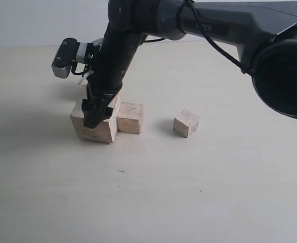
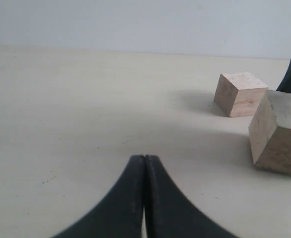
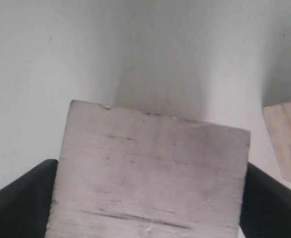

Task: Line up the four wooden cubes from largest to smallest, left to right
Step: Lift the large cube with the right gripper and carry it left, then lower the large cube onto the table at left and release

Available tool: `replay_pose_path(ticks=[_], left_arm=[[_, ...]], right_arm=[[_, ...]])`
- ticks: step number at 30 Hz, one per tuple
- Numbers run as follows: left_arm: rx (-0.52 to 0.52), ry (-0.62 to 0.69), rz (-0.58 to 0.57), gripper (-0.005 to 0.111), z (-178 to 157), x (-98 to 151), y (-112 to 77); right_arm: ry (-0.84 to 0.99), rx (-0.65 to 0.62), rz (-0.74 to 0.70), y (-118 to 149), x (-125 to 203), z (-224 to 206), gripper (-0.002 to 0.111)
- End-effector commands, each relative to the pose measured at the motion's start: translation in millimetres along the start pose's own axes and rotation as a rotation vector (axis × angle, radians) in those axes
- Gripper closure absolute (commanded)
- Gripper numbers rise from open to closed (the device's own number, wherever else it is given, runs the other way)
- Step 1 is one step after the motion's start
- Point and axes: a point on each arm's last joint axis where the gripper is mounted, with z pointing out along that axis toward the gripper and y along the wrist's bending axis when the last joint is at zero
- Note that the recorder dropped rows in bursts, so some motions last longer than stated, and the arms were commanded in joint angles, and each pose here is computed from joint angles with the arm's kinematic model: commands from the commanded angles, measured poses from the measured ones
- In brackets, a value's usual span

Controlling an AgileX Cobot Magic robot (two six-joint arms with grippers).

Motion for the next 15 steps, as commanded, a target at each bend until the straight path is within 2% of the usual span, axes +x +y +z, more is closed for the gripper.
replay_pose_path(ticks=[1, 10, 15], left_arm=[[-0.002, -0.014, -0.010, 0.107, 0, 0, 0.1], [-0.002, -0.014, -0.010, 0.107, 0, 0, 0.1], [-0.002, -0.014, -0.010, 0.107, 0, 0, 0.1]], right_arm=[[0.002, 0.037, 0.003, -8, 4, -20, 0.108], [0.037, 0.033, 0.036, -17, 17, -25, 0.108], [-0.089, -0.107, -0.114, -3, 5, -25, 0.108]])
